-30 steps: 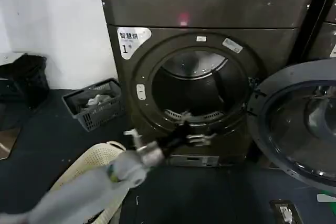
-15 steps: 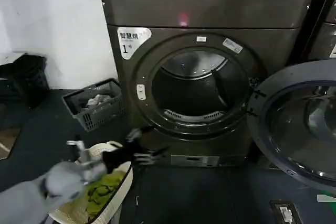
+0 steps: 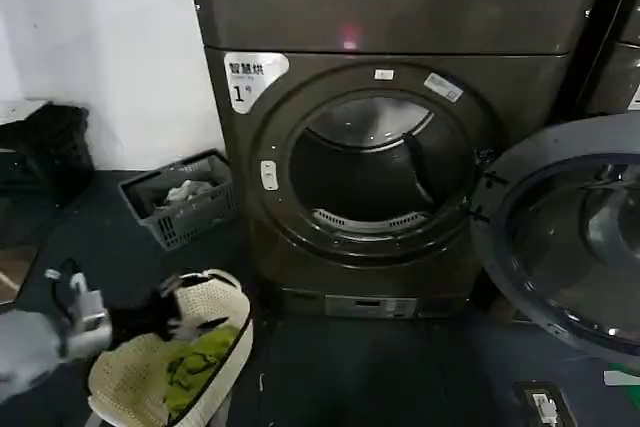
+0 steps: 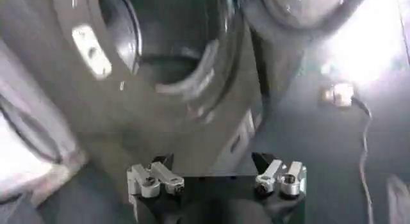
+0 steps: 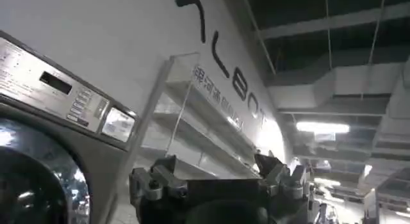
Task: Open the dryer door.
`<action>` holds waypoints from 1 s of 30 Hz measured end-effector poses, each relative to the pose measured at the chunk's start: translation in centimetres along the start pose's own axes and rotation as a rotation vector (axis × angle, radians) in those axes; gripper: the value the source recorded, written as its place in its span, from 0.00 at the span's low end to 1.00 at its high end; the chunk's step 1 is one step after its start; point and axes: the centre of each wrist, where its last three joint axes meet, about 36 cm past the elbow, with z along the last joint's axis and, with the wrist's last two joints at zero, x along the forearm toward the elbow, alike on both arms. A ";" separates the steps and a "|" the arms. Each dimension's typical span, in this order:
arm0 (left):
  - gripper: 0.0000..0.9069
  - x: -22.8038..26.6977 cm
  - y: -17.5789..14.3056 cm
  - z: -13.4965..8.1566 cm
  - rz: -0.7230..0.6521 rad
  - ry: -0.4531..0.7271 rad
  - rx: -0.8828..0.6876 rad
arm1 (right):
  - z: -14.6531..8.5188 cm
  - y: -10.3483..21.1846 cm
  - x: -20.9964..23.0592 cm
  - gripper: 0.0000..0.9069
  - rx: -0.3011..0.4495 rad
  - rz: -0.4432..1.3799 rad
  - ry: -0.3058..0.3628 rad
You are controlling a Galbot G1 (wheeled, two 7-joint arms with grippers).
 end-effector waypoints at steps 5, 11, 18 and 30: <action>1.00 2.8 1.6 1.1 0.021 0.159 -0.055 | 0.1 0.1 -0.2 1.00 0.012 0.002 -0.006; 1.00 5.0 2.6 2.4 0.062 0.325 -0.156 | -0.2 -0.3 -0.3 1.00 0.019 0.008 -0.009; 1.00 5.8 3.2 3.3 0.075 0.449 -0.188 | -0.1 -1.0 -0.3 1.00 0.026 0.015 -0.003; 1.00 6.1 3.8 3.6 0.103 0.528 -0.204 | -0.3 -0.9 -0.4 1.00 0.029 0.005 -0.007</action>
